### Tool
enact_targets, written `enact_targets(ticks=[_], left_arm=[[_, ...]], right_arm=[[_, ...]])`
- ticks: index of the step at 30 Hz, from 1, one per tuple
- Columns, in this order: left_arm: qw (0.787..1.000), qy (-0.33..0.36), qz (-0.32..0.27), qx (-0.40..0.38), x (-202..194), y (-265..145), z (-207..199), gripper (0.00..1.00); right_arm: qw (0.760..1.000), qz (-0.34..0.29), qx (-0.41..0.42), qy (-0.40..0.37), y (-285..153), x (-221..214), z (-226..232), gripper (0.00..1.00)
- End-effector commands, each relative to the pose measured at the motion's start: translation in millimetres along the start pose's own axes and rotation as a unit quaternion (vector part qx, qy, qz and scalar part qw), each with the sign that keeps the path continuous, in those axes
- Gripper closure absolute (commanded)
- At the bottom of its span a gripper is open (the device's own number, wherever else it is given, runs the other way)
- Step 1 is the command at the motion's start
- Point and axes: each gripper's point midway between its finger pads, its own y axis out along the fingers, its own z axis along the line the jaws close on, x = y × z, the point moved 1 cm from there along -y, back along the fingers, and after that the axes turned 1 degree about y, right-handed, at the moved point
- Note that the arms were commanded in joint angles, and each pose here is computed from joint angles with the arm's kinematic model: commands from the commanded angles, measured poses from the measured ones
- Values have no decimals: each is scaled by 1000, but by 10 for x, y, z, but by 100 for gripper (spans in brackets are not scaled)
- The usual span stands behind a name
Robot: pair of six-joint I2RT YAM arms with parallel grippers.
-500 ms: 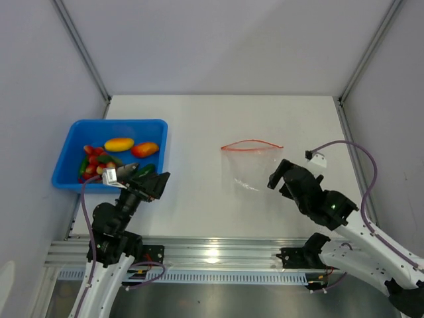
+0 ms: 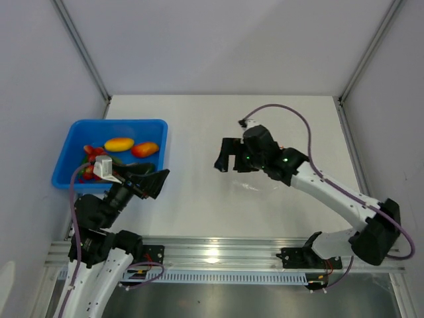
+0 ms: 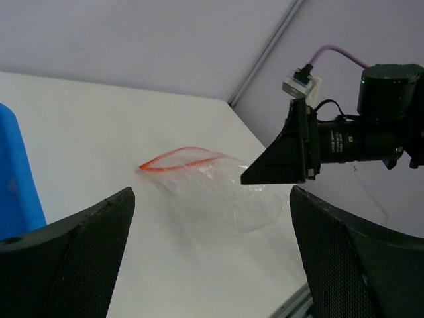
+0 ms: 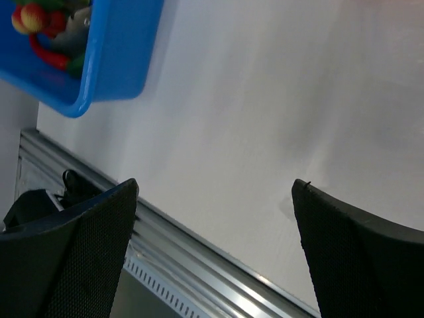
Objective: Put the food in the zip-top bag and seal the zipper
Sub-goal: Open the zipper of the food storage bag at the center of the board.
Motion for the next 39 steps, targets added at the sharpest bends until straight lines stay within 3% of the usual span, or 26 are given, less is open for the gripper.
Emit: enact_targets(ticks=[1, 5, 10, 13, 15, 20, 23, 28, 31, 33, 39], left_arm=[[997, 0, 76, -3, -231, 44, 17, 1], [997, -45, 61, -6, -249, 19, -12, 1], [999, -43, 25, -22, -176, -78, -67, 0], [999, -28, 29, -33, -126, -99, -135, 1], [998, -25, 43, -31, -153, -79, -124, 1], [995, -39, 86, -41, -253, 36, -145, 1], [993, -49, 98, -39, -279, 73, -141, 0], [994, -39, 99, -30, -253, 68, -124, 0], [995, -32, 93, -33, -224, 34, -144, 0], [995, -27, 91, -39, -208, 6, -171, 1], [997, -10, 77, -18, -140, -58, -127, 4]], right_arm=[[995, 56, 75, -26, 259, -180, 503, 0], [995, 97, 13, -1, 537, -415, 301, 1], [984, 114, -131, 52, 519, -640, -511, 1], [965, 66, -247, 65, 154, -515, -1108, 1], [959, 20, -275, 66, -58, -339, -1268, 1], [972, -17, -227, 57, -267, 69, -1127, 1], [977, -2, -211, 33, -118, 163, -903, 1], [964, 20, -265, -13, 215, 188, -739, 1], [932, 39, -357, -44, 446, 229, -944, 1], [890, 54, -445, -86, 525, 193, -1200, 1], [827, 59, -534, -169, 673, 299, -1353, 1]])
